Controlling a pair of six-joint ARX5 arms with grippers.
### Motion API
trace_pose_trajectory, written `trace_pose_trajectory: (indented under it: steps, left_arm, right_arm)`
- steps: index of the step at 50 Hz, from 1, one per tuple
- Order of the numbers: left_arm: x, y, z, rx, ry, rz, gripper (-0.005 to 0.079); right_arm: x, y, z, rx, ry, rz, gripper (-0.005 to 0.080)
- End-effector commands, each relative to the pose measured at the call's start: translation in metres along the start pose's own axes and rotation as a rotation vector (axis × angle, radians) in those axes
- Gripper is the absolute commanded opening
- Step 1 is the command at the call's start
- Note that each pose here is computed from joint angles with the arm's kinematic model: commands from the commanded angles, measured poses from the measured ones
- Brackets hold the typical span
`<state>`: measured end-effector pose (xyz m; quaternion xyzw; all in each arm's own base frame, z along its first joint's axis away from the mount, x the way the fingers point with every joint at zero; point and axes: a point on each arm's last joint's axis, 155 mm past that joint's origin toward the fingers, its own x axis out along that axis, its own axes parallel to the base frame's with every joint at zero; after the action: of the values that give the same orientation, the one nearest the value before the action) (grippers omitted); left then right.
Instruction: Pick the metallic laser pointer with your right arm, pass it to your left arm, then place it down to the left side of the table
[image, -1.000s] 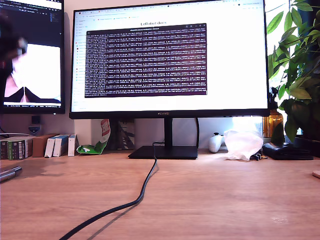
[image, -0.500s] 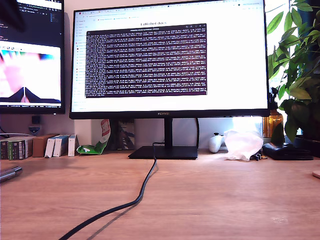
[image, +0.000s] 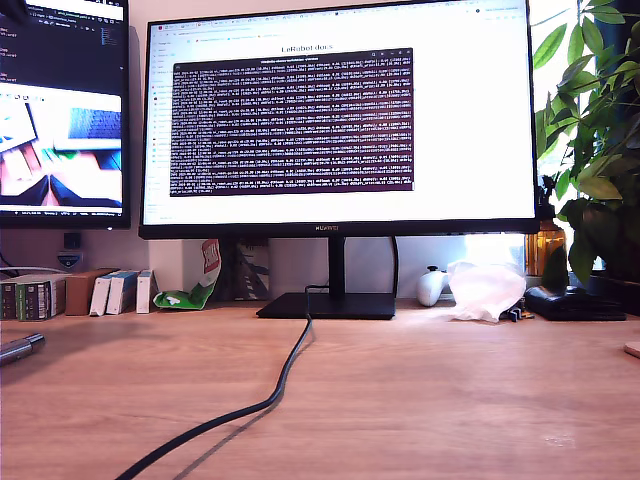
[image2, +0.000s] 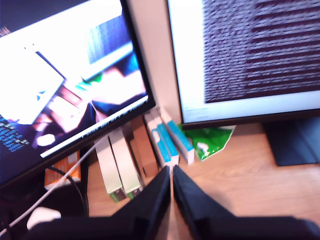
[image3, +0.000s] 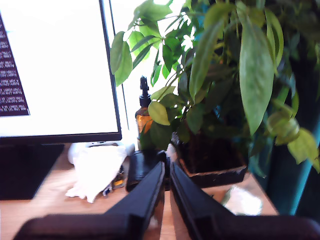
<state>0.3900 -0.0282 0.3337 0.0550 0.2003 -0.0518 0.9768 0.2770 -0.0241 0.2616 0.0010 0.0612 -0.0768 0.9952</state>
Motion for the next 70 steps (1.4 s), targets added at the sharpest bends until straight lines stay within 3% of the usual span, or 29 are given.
trace_pose_trajectory:
  steps: [1,14,27,38,51,64,70]
  left_arm:
    - [0.008,-0.002,-0.031,-0.014,0.035,0.004,-0.0024]
    - [-0.011,-0.007,-0.064,-0.075,-0.084,0.020,-0.0024]
    - [-0.033,-0.031,-0.084,-0.052,-0.209,-0.014,-0.0024]
    - [-0.044,-0.045,-0.089,-0.067,-0.319,-0.011,-0.0024]
    - [-0.045,-0.062,-0.103,-0.049,-0.381,-0.019,-0.0024]
    - [-0.037,-0.065,-0.138,0.048,-0.403,0.017,-0.0024]
    - [-0.038,-0.062,-0.150,0.047,-0.412,0.029,-0.0024]
  right_arm:
    - [-0.001,0.000,-0.001,-0.010,-0.012,-0.001,0.0013]
    - [-0.011,-0.022,-0.021,0.032,-0.043,-0.106,0.0018]
    - [-0.037,-0.032,-0.005,0.081,-0.157,-0.136,0.0018]
    - [-0.062,-0.055,0.019,0.136,-0.284,-0.232,0.0018]
    - [-0.067,-0.048,0.009,0.230,-0.285,-0.172,0.0018]
    - [-0.042,-0.001,-0.023,0.073,-0.254,0.044,0.0017]
    - [-0.035,0.010,-0.038,0.020,-0.237,0.095,0.0017]
